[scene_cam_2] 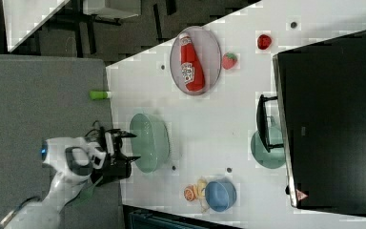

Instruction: Drag strainer left to right.

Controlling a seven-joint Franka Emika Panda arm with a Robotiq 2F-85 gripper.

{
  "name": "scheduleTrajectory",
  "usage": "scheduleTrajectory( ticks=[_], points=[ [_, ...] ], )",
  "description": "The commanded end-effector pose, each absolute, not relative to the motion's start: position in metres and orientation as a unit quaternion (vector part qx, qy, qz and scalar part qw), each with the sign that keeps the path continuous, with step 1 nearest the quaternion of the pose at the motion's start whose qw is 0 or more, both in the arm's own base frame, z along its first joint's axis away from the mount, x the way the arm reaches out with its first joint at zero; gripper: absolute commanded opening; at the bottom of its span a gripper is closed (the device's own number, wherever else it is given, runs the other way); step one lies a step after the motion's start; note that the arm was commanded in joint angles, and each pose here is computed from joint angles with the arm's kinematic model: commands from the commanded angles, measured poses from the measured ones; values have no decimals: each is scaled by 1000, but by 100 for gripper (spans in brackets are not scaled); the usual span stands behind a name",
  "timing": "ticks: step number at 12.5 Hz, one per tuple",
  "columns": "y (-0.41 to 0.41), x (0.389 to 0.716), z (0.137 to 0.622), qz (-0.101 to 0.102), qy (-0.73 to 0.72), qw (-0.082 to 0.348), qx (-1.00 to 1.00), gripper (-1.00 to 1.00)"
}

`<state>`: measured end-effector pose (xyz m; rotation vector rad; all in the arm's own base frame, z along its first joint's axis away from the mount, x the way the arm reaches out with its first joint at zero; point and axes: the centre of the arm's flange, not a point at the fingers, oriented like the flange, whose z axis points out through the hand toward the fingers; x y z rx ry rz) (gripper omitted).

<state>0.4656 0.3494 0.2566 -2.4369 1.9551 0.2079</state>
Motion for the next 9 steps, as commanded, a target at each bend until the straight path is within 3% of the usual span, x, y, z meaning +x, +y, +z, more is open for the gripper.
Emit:
scheduleTrajectory(
  ticks=[1,4,9],
  points=[
    [338,475,222,85,679,26,-729,100],
    [333,478,187,94,686,37,-720,100],
    [307,476,153,67,680,18,-730,100]
  ],
)
